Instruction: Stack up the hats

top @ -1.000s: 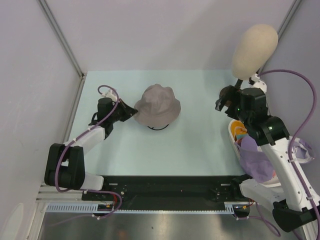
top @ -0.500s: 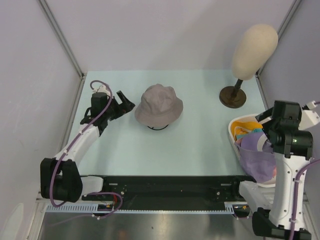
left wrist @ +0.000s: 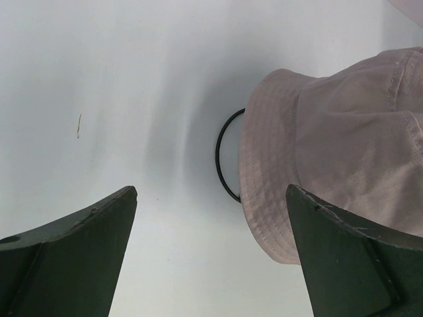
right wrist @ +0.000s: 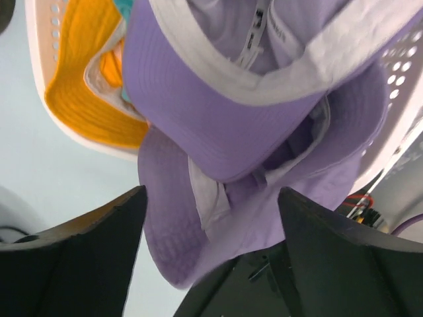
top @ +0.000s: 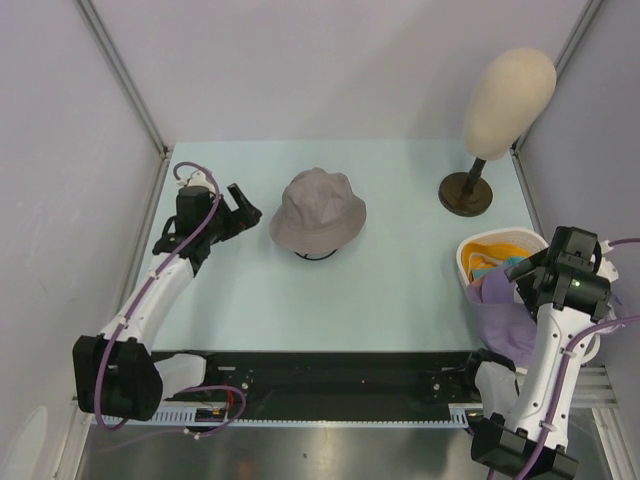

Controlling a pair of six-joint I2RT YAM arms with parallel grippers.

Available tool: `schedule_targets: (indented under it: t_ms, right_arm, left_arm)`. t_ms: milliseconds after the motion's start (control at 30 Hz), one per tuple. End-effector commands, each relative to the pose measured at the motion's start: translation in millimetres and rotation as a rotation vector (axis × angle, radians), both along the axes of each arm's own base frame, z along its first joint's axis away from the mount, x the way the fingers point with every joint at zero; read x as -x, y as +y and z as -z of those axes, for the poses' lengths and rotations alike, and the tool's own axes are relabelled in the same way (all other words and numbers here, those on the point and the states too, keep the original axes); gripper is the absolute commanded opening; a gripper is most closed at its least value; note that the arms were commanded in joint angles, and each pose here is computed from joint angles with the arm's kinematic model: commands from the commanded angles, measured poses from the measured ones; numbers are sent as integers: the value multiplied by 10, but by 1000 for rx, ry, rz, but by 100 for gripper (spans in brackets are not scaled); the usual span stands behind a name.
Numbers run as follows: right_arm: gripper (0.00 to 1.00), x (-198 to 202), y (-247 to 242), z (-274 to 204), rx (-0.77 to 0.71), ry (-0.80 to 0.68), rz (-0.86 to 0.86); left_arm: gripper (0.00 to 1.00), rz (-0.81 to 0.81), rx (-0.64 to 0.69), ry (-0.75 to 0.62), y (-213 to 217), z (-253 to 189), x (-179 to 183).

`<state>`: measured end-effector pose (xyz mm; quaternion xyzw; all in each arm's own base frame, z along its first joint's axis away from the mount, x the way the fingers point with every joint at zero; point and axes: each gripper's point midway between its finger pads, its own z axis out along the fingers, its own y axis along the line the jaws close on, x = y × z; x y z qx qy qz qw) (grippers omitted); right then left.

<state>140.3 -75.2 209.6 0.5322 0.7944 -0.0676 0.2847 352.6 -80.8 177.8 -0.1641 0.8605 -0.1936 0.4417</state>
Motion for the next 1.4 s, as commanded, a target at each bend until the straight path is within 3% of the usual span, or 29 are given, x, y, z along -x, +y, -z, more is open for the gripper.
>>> schedule_targets:
  t_ms: [0,267,667,767,800,900,1067,1367]
  right_arm:
    - [77,140,247,109,-115,34,-34]
    - [76,266,255,-128,-83,30,-40]
    - [66,382,442,214,-177,47,-23]
    - [43,294,444,198,-178,16,-47]
    - [24,255,453,162,-180,0,-64]
    - [0,95,524,-51,-188,-84,-157]
    - [0,-88,697,-674,-195,-282,-271]
    - [0,22,690,-1208,-121,-383,-247]
  left_arm:
    - [100,10,-11,-66,-1,-268,-20]
    - [100,22,1,-79,-39,-338,-29]
    - [100,40,34,-80,-121,-332,14]
    - [100,42,36,-86,-131,-365,24]
    - [100,45,39,-92,-140,-392,21]
    - [100,49,38,-98,-154,-425,21]
    - [100,51,40,-99,-167,-432,14]
    - [100,64,43,-105,-210,-450,26]
